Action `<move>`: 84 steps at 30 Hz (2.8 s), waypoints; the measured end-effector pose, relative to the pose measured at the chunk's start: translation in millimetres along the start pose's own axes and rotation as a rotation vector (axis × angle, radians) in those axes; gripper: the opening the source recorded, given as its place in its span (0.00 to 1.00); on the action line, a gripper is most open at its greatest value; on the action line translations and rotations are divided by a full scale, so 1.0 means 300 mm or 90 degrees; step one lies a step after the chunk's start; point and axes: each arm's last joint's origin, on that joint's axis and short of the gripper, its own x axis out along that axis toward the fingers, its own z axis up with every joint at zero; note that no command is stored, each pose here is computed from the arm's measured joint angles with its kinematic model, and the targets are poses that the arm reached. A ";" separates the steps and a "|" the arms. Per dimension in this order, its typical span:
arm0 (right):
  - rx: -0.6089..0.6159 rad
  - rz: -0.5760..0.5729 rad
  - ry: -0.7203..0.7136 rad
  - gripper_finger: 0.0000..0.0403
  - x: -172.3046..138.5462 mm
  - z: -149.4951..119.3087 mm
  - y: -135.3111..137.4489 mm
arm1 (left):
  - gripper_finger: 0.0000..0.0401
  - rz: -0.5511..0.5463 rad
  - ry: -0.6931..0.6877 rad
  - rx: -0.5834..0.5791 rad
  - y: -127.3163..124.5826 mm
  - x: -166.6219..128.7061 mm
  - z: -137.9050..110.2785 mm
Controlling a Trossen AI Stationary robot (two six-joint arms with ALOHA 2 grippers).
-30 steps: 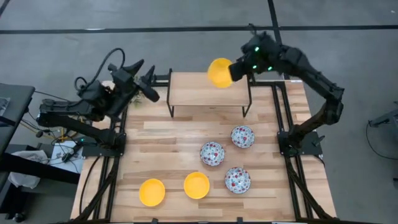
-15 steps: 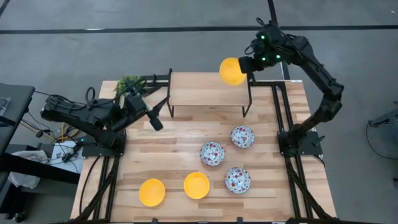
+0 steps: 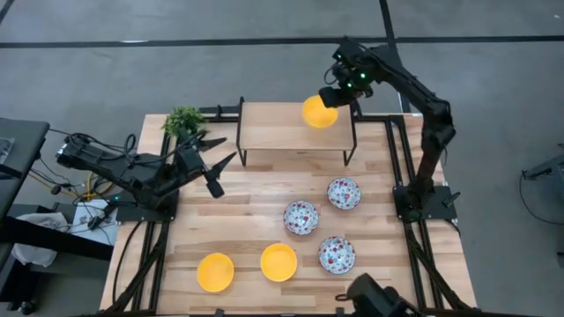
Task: Pick & Place Mini bowls
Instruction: Put the top yellow bowl on the shelf, then stack the left yellow bowl on the yellow bowl on the shelf
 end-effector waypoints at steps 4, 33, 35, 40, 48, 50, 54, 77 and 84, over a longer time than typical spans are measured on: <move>-0.019 -0.035 0.005 0.00 0.011 0.033 0.000 | 0.49 -0.034 -0.009 -0.017 0.016 -0.024 -0.045; -0.108 -0.057 0.068 0.00 0.147 0.042 -0.055 | 0.49 -0.056 -0.020 -0.048 0.050 -0.061 -0.102; -0.109 -0.057 0.070 0.00 0.147 0.040 -0.055 | 0.49 -0.056 -0.020 -0.049 0.050 -0.061 -0.101; -0.109 -0.058 0.074 0.00 0.147 0.038 -0.056 | 0.49 -0.055 -0.021 -0.049 0.050 -0.061 -0.101; -0.113 -0.059 0.080 0.10 0.147 0.035 -0.055 | 0.49 -0.054 -0.022 -0.052 0.050 -0.061 -0.100; -0.113 -0.059 0.080 0.15 0.147 0.035 -0.054 | 0.49 -0.054 -0.022 -0.052 0.050 -0.061 -0.100; -0.113 -0.059 0.083 0.23 0.147 0.034 -0.055 | 0.49 -0.054 -0.022 -0.052 0.050 -0.061 -0.100; -0.137 -0.016 -0.092 0.25 -0.252 -0.107 0.018 | 0.49 -0.054 -0.023 -0.052 0.050 -0.061 -0.099; -0.257 0.048 -0.172 0.25 -0.427 -0.321 0.129 | 0.49 -0.054 -0.023 -0.053 0.050 -0.061 -0.099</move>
